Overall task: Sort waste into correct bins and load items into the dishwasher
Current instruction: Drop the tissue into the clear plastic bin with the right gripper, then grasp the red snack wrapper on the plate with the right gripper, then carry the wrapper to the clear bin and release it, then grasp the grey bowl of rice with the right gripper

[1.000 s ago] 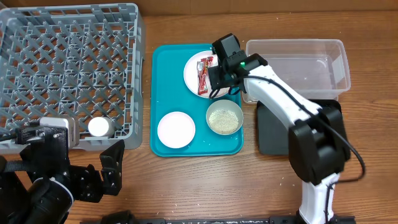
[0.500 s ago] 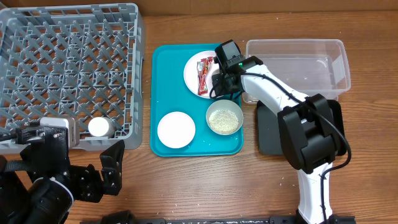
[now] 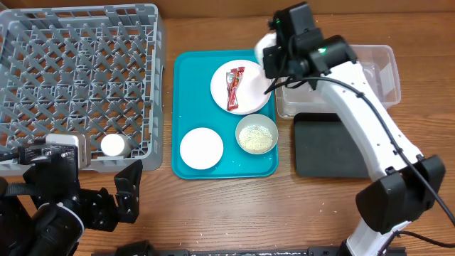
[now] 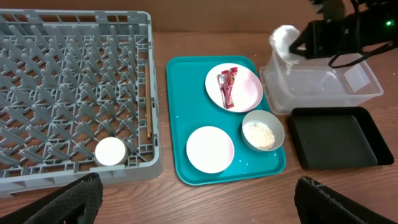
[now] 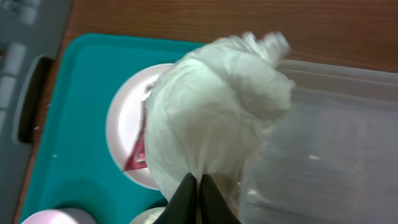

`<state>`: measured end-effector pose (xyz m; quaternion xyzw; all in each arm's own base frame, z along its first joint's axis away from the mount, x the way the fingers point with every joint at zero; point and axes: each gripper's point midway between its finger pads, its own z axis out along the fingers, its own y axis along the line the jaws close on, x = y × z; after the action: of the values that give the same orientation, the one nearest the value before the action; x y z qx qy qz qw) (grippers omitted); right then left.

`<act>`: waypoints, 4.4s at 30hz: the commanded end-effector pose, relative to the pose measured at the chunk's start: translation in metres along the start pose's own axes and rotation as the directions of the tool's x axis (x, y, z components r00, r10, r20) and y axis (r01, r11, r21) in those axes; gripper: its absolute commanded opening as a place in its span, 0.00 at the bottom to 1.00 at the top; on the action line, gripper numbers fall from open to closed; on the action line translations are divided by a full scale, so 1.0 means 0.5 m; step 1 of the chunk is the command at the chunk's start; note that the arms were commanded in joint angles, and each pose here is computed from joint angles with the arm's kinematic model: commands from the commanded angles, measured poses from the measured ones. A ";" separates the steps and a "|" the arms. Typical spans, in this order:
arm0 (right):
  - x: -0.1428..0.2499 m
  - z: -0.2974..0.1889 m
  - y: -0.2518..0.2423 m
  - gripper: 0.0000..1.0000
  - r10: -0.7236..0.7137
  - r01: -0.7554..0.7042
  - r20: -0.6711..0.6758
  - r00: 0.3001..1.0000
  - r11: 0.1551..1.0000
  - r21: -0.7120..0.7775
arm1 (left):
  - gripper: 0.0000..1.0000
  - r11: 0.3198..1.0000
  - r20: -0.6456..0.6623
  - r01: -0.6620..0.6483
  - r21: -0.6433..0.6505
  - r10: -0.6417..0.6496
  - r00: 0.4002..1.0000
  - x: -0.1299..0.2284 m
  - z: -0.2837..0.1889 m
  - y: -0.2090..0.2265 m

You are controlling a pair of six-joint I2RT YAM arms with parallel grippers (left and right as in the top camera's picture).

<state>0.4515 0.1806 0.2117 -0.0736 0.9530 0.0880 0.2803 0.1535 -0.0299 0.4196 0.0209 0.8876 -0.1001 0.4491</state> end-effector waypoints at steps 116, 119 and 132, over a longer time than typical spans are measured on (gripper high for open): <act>0.006 0.045 0.048 0.04 0.104 -0.104 -0.007 0.995 0.983 -0.152 | 1.00 1.000 0.000 -0.026 0.011 0.026 1.000 0.001 0.000 -0.004; -0.001 -0.006 -0.021 0.04 0.162 -0.161 0.002 0.987 0.981 -0.109 | 1.00 1.000 0.000 -0.026 0.011 0.026 1.000 0.001 0.000 -0.004; 0.112 0.068 -0.235 0.35 0.317 -0.302 -0.159 0.935 0.947 0.109 | 1.00 1.000 0.000 -0.026 0.011 0.026 1.000 0.001 0.000 -0.004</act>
<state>0.4432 0.0708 0.1320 0.0903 0.9768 0.0907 0.1716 0.1535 -0.0299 0.4196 0.0209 0.8876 -0.1001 0.4491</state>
